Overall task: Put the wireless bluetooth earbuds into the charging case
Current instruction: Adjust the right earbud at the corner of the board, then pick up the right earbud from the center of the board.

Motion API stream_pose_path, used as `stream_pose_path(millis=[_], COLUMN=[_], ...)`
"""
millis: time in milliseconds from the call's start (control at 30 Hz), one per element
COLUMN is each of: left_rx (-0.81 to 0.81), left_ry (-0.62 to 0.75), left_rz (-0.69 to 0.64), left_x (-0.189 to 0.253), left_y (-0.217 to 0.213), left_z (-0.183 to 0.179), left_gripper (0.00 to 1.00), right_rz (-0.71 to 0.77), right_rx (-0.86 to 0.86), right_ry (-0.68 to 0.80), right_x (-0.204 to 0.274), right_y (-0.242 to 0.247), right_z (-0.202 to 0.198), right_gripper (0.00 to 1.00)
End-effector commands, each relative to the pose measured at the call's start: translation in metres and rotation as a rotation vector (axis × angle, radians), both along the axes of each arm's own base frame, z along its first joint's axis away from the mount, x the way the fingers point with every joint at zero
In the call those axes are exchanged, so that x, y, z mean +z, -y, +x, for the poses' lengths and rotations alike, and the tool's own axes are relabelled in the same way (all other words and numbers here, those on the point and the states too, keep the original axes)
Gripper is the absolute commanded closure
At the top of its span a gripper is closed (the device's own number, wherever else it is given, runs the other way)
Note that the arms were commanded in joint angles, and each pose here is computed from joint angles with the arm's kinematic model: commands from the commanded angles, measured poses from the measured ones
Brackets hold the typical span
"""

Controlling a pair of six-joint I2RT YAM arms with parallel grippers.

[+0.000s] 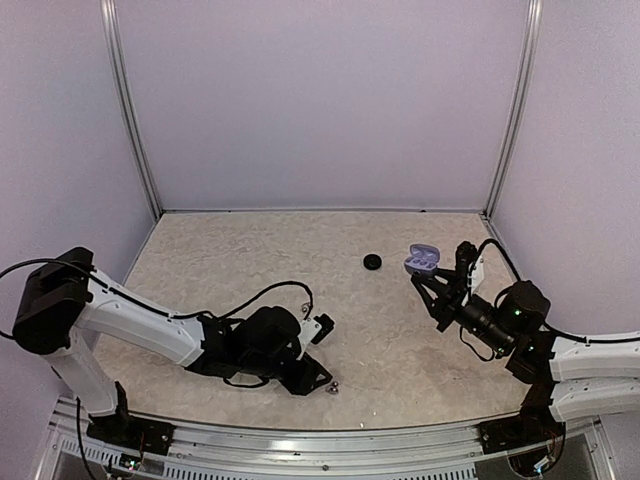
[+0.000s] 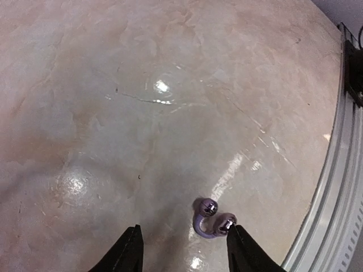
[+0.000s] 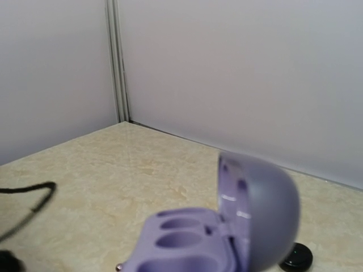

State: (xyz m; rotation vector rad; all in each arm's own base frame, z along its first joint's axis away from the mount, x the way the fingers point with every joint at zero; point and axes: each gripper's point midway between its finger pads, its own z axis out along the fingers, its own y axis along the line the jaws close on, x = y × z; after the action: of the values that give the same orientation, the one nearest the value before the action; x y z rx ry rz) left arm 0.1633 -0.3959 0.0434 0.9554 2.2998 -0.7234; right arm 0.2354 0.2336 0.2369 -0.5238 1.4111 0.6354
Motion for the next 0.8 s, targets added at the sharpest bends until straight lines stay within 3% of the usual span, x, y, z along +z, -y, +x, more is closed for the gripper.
stream_pose_path(millis=[0, 100, 233, 400, 767], left_rx=[-0.258, -0.386, -0.479, -0.582, -0.649], left_ry=[0.143, 0.216, 0.213, 0.247, 0.289], left_rz=[-0.218, -0.277, -0.32, -0.313, -0.277], left_x=[0.055, 0.065, 0.064, 0.056, 0.015], left_y=[0.005, -0.002, -0.009, -0.002, 0.005], left_z=[-0.028, -0.038, -0.033, -0.032, -0.025], left_gripper=[0.46, 0.44, 0.44, 0.44, 0.44], right_rz=[-0.006, -0.01, -0.008, -0.005, -0.033], right_rx=[0.014, 0.039, 0.075, 0.121, 0.176], right_ry=[0.016, 0.022, 0.025, 0.028, 0.021], right_x=[0.002, 0.003, 0.005, 0.007, 0.005], right_y=[0.002, 0.0, -0.003, -0.007, -0.011], right_z=[-0.004, -0.008, -0.013, -0.02, -0.025], right_gripper=[1.0, 1.0, 1.0, 0.99, 0.99])
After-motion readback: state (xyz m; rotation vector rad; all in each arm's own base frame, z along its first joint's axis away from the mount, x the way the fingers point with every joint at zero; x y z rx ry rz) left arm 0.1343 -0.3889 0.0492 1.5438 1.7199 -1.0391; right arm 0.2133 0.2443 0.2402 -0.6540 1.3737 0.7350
